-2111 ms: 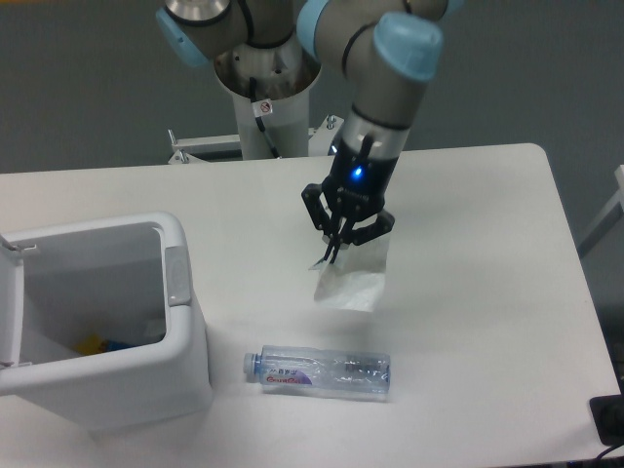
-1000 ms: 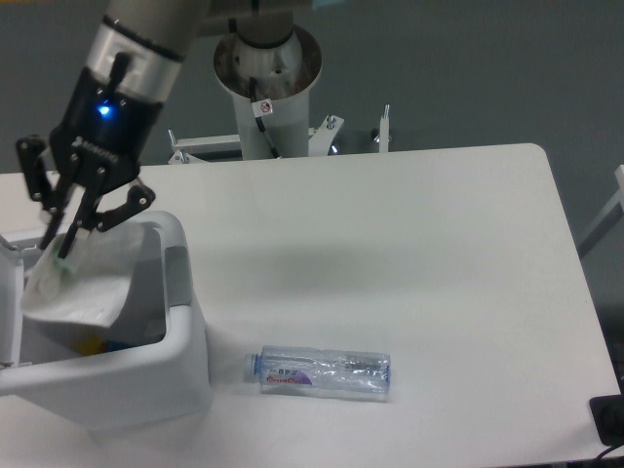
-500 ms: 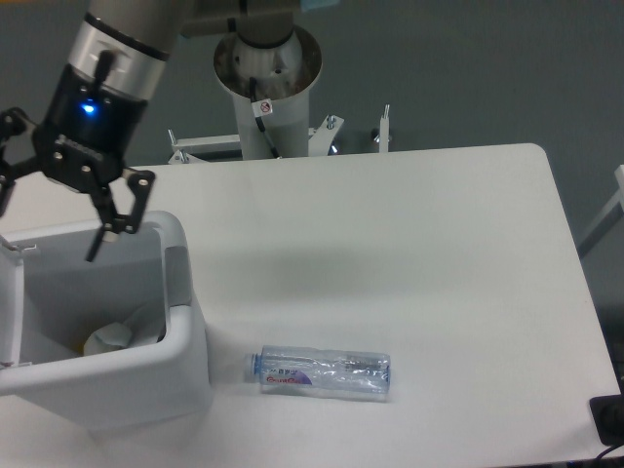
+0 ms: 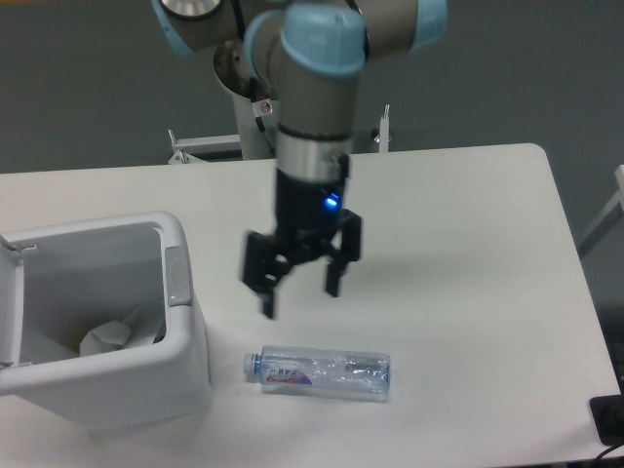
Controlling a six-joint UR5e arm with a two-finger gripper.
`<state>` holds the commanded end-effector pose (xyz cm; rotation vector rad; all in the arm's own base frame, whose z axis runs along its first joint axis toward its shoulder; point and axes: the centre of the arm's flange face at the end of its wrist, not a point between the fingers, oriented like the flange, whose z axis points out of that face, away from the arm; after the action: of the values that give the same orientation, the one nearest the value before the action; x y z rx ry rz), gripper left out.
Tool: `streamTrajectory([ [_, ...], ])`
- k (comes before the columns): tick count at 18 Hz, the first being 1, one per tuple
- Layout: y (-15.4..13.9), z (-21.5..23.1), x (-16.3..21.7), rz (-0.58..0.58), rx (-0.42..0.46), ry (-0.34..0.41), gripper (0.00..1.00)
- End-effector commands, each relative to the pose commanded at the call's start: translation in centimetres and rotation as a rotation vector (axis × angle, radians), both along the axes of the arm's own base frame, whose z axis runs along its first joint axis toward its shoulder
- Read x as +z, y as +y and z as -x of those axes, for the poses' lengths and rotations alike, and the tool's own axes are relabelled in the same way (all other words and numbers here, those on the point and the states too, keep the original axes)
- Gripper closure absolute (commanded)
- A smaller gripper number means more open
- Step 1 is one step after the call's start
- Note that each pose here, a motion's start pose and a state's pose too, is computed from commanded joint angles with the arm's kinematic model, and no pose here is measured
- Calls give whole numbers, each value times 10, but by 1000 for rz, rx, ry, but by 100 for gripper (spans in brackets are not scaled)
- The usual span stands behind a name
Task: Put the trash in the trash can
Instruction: 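Move the gripper to the clear water bottle and lower it, then close the gripper on the bottle's end and pivot it upward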
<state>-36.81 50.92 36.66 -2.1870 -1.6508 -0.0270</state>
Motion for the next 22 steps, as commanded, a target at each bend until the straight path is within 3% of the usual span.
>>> streamTrajectory([
  [6, 23, 31, -82, 67, 60, -100, 0],
  [10, 47, 58, -117, 83, 69, -119, 0],
  [15, 42, 53, -132, 107, 76, -144, 0],
  [17, 38, 53, -136, 129, 136, -143, 0],
  [22, 42, 59, -147, 132, 163, -153, 0],
])
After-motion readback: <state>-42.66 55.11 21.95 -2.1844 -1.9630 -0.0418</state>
